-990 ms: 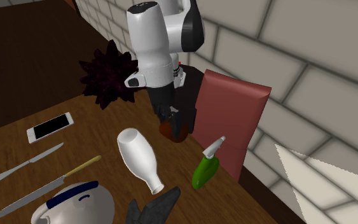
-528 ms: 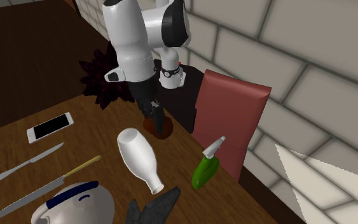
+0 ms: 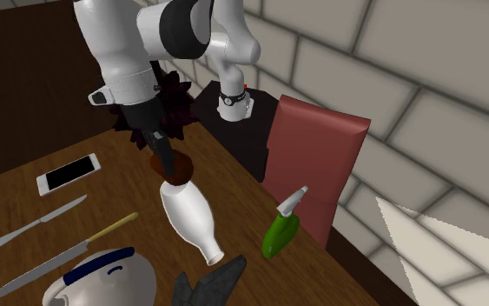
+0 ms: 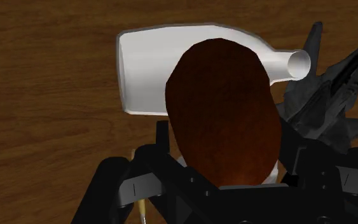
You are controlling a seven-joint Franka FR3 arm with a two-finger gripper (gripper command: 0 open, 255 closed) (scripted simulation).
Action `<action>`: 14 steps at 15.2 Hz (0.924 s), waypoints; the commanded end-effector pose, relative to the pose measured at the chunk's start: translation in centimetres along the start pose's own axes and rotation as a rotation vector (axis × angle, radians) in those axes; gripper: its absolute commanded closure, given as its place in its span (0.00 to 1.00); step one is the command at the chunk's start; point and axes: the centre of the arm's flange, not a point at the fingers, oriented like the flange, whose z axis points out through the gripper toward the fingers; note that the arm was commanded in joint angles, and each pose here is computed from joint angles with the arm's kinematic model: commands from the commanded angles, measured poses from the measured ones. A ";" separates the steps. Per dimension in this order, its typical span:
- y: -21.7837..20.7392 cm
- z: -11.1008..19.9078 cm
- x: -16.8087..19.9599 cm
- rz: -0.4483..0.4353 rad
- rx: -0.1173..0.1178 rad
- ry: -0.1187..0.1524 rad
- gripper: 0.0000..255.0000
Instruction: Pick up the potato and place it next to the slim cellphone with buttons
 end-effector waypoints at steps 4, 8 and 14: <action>4.7 -1.1 4.4 -0.002 0.000 0.000 1.00; 8.3 -2.1 8.1 -0.002 0.000 0.000 1.00; 13.7 -3.7 13.7 -0.002 0.000 0.000 1.00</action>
